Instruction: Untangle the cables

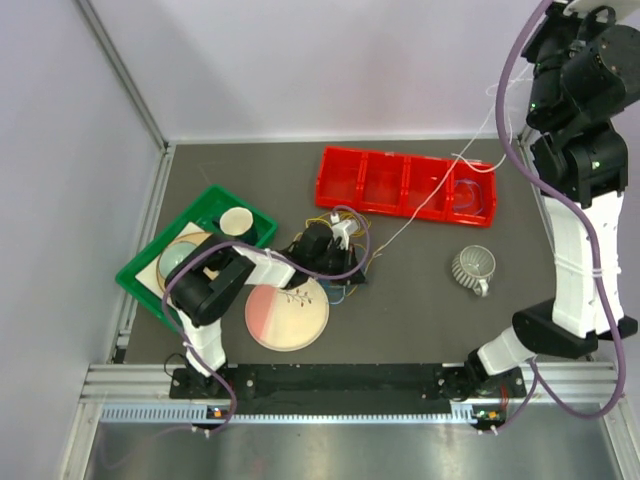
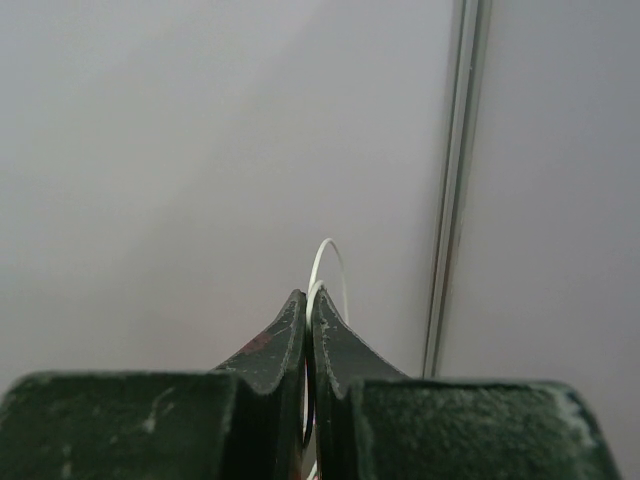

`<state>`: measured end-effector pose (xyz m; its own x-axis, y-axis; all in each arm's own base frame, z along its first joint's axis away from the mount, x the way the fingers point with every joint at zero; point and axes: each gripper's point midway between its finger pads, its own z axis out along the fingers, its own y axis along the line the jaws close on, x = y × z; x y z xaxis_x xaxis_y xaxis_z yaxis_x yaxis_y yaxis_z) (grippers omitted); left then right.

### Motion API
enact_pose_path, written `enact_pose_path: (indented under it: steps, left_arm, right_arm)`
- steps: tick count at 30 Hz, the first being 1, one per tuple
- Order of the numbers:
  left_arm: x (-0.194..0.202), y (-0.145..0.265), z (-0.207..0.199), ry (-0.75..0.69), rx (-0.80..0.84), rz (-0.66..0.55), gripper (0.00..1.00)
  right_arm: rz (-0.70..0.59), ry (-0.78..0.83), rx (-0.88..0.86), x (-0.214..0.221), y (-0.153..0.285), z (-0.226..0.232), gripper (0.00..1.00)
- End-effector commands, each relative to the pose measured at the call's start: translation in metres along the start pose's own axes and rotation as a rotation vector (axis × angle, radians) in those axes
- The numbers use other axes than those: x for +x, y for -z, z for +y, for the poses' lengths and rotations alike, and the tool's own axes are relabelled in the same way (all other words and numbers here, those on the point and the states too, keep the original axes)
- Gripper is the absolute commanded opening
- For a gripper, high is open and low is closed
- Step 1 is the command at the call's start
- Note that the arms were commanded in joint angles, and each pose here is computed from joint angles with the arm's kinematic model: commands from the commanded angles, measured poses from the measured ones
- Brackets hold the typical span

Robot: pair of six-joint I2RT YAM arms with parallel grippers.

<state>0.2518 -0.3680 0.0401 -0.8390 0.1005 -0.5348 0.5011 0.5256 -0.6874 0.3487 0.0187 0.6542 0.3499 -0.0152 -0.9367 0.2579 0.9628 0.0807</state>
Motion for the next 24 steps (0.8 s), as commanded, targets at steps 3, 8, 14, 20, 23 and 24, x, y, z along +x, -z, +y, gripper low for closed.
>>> enact_pose_path:
  steps: [3,8,14,20,23,24]
  left_arm:
    - [-0.041,0.012,0.016,0.134,0.066,-0.160,0.00]
    - [-0.064,0.019,0.025,0.152,0.083,-0.199,0.00]
    - [-0.089,0.012,0.036,0.139,0.068,-0.221,0.00]
    - [-0.097,0.004,0.040,0.137,0.079,-0.212,0.00]
    - [-0.100,0.007,0.021,0.126,0.123,-0.212,0.00]
    - [-0.100,0.008,0.014,0.117,0.132,-0.212,0.00]
  right_arm:
    - [-0.058,-0.009,0.082,-0.025,0.006,-0.028,0.00]
    - [-0.040,0.015,0.150,-0.018,0.008,-0.051,0.00]
    - [-0.079,-0.026,0.200,-0.033,0.021,-0.080,0.00]
    - [-0.120,-0.052,0.168,-0.051,0.034,-0.083,0.00]
    - [-0.092,-0.040,0.146,-0.038,0.029,-0.076,0.00]
    - [-0.087,-0.040,0.141,-0.035,0.027,-0.074,0.00]
